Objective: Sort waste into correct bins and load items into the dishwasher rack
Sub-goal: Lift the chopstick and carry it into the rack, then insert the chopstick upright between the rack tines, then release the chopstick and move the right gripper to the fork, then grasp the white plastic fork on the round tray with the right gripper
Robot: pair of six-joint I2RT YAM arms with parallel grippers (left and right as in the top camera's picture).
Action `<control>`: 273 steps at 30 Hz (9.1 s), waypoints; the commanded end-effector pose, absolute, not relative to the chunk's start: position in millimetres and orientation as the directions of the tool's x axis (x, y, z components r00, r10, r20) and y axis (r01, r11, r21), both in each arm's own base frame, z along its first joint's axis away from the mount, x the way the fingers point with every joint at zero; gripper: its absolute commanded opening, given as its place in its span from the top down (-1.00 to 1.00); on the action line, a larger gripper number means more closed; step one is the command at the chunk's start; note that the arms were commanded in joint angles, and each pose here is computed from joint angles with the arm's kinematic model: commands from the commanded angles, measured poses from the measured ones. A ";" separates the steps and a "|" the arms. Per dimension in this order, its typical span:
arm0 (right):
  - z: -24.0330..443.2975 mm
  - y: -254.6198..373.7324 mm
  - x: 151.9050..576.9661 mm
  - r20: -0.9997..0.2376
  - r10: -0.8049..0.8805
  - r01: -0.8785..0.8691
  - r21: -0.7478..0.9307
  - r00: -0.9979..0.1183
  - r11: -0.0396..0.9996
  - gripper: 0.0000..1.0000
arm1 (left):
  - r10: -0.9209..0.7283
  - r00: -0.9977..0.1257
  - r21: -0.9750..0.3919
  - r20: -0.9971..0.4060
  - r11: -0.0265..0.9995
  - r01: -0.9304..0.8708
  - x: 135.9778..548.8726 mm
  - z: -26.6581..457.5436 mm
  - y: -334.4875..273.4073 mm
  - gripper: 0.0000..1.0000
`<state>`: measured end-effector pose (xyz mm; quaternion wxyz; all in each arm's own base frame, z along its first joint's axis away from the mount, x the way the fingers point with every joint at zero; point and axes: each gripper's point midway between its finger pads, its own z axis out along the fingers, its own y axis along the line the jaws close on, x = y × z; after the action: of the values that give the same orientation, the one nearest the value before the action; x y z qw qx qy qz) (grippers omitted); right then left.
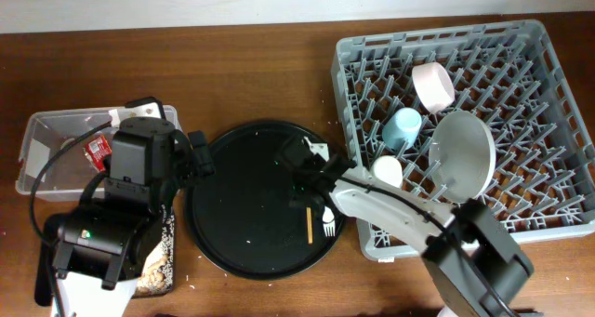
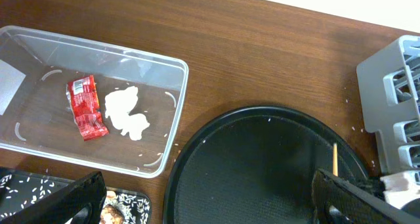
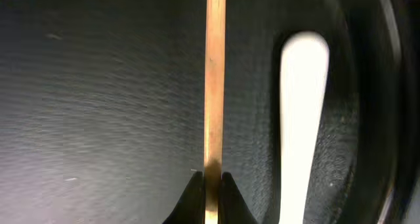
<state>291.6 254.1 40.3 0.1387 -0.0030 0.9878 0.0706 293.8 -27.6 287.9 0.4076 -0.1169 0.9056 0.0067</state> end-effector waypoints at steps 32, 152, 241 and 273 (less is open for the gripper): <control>147.6 7.0 362.3 -0.426 -0.144 -0.056 -0.213 -0.893 0.975 0.92 | -0.203 -0.624 -0.077 -0.754 0.972 -0.223 294.4 295.2 -24.4 -0.98; 257.9 5.2 389.4 -0.630 -0.005 -0.079 0.090 -0.777 0.993 0.92 | -0.203 -0.624 -0.077 -0.754 0.972 -0.223 294.4 295.2 -24.4 -0.98; 53.7 219.0 266.6 -0.033 -0.058 -0.061 0.101 -0.998 0.993 0.38 | -0.203 -0.624 -0.077 -0.754 0.972 -0.223 294.4 295.2 -24.4 -0.98; 79.7 252.7 302.1 -0.115 -0.064 -0.087 0.206 -0.991 0.975 0.85 | -0.203 -0.624 -0.076 -0.754 0.972 -0.224 294.4 295.2 -24.3 -0.99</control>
<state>288.1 240.9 38.1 0.0203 -0.0056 0.9966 0.0793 293.8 -27.5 288.5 0.4081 -0.1170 0.9054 0.0067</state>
